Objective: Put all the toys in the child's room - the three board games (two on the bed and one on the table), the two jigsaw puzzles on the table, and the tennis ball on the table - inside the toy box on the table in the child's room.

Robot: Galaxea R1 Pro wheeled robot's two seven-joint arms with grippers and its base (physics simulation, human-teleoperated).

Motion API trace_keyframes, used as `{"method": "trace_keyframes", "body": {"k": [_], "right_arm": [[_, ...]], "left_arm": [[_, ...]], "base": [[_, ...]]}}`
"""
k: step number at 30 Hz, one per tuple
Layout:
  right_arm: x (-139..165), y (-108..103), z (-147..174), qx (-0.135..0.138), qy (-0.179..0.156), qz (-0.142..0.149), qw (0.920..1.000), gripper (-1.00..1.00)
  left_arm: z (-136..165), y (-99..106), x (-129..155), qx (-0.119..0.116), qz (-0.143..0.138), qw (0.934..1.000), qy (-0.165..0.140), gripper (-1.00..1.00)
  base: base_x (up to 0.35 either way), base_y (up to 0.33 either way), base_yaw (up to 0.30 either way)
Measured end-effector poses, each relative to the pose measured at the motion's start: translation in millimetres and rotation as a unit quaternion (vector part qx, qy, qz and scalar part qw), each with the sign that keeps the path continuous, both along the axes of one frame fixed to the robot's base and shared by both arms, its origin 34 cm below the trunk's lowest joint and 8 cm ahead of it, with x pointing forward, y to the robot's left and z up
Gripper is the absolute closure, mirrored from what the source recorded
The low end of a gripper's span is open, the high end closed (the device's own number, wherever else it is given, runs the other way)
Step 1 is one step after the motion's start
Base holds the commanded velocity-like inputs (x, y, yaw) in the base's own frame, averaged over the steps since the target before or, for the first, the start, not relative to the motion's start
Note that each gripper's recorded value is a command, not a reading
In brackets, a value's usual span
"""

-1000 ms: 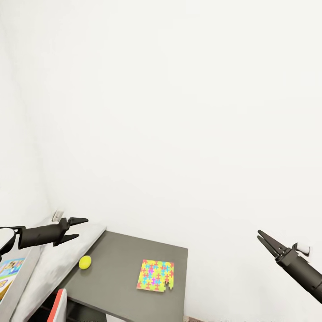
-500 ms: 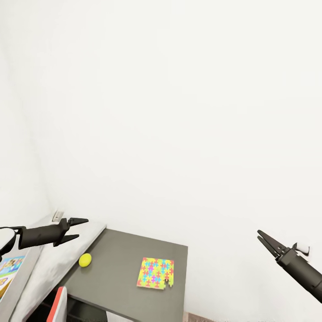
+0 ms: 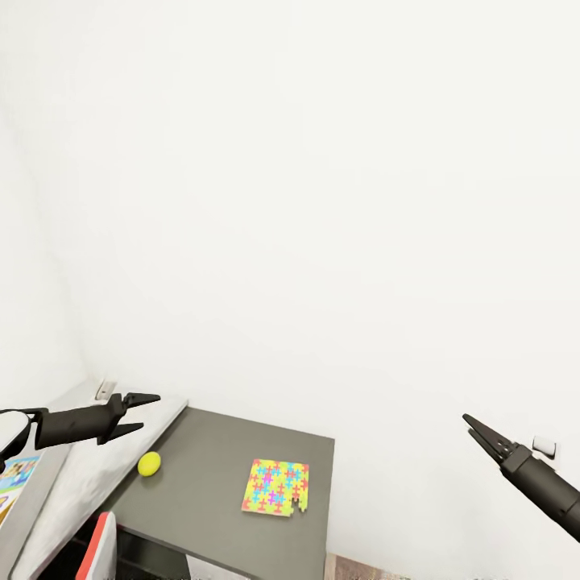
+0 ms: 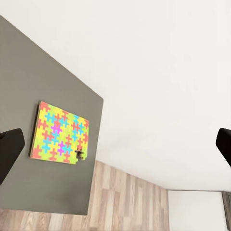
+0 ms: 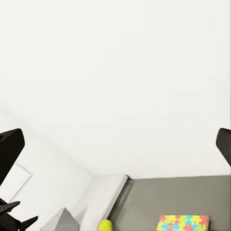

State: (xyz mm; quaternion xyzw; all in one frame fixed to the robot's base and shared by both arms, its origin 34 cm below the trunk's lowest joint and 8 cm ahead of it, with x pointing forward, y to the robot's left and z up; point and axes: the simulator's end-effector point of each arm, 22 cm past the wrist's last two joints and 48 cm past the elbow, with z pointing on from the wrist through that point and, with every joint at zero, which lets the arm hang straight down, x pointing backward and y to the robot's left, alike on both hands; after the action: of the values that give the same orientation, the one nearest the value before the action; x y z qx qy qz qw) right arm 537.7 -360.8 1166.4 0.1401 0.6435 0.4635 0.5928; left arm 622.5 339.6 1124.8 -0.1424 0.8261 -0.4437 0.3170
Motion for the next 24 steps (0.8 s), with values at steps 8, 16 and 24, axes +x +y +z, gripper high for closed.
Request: {"method": "trace_keyframes", "body": {"k": [8, 16, 24], "right_arm": [[2.3, -0.5, -8.5, 0.000, 0.014, 0.001, 0.9999, -1.00], [5.5, -4.1, -25.2, 0.008, 0.035, -0.003, 0.9994, -1.00], [6.4, -21.9, -67.9, 0.032, 0.090, -0.007, 0.9954, -1.00]], "left_arm": [[-7.0, -0.1, 2.1, 0.001, 0.001, 1.0000, 0.006, -1.00], [-31.3, -19.6, 0.6, 0.017, -0.016, 0.9994, 0.024, -1.00], [-49.0, -37.3, 0.4, 0.026, -0.031, 0.9986, 0.035, -1.00]], "base": [[0.000, -0.117, 0.000], [0.000, -0.022, 0.000], [0.000, -0.002, 0.000]]}}
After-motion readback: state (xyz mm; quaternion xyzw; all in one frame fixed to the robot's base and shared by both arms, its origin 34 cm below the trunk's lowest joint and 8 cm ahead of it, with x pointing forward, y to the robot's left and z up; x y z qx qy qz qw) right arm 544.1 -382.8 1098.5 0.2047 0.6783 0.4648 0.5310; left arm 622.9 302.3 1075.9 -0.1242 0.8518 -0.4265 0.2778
